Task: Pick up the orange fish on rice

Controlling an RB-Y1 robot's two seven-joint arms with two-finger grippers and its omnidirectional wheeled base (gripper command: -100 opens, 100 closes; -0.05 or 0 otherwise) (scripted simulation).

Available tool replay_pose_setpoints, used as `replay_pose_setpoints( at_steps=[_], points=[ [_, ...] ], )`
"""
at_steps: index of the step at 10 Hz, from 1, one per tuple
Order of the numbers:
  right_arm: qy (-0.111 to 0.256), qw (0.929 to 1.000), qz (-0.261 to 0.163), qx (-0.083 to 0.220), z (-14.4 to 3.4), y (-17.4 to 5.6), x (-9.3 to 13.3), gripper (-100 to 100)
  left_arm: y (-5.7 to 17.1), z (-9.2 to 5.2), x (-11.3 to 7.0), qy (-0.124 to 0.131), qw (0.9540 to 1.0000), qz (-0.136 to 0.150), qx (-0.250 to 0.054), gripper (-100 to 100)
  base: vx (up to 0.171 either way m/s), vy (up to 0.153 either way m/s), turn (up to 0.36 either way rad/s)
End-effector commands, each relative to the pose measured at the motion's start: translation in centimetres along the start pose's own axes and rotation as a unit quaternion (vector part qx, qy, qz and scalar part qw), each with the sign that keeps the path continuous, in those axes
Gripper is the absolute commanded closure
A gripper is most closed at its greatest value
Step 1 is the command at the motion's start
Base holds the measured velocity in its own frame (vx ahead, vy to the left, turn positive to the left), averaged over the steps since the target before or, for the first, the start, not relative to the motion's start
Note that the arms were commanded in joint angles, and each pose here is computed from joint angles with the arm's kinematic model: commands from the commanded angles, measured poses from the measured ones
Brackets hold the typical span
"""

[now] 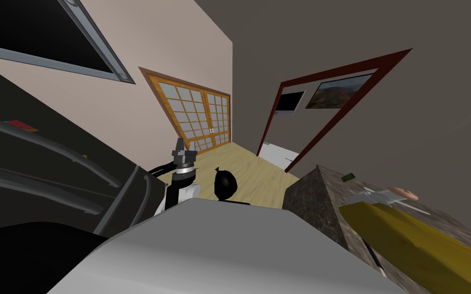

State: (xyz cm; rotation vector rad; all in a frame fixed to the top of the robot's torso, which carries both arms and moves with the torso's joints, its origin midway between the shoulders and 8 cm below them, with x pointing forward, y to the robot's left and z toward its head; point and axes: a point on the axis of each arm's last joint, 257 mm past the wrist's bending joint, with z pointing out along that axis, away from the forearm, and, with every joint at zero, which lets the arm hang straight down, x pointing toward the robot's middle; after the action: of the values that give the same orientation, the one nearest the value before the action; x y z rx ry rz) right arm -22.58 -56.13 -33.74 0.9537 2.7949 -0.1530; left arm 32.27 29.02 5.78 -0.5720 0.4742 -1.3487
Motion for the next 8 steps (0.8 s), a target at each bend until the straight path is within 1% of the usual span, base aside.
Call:
replay_pose_setpoints(
  at_steps=[1, 2, 3, 6, 7, 8],
  points=[
    [0.000, 1.0000, 0.000, 0.000, 0.0, 0.0, 0.0, 100, 0.0, 0.0, 0.0, 0.000, 1.0000, 0.000, 0.000, 0, 0.000, 0.000, 0.000],
    [0.000, 1.0000, 0.000, 0.000, 0.0, 0.0, 0.0, 0, 0.0, 0.0, 0.0, 0.000, 1.0000, 0.000, 0.000, 0, 0.000, 0.000, 0.000],
    [-0.001, 1.0000, -0.002, 0.001, -0.9, -0.3, -0.6, 100, 0.0, 0.0, 0.0, 0.000, 1.0000, 0.000, 0.000, 0, -0.009, 0.017, -0.046],
    [-0.001, 1.0000, -0.005, 0.000, -2.1, -0.4, -1.4, 100, 0.0, 0.0, 0.0, 0.000, 1.0000, 0.000, 0.000, 0, -0.009, 0.027, -0.026],
    [-0.001, 1.0000, -0.004, 0.001, -1.9, -0.3, -1.1, 100, 0.0, 0.0, 0.0, 0.000, 1.0000, 0.000, 0.000, 0, -0.004, 0.015, -0.005],
    [-0.001, 1.0000, -0.004, 0.001, -1.9, -0.3, -1.1, 0, 0.0, 0.0, 0.0, 0.000, 1.0000, 0.000, 0.000, 0, 0.000, 0.000, 0.000]
  ],
)
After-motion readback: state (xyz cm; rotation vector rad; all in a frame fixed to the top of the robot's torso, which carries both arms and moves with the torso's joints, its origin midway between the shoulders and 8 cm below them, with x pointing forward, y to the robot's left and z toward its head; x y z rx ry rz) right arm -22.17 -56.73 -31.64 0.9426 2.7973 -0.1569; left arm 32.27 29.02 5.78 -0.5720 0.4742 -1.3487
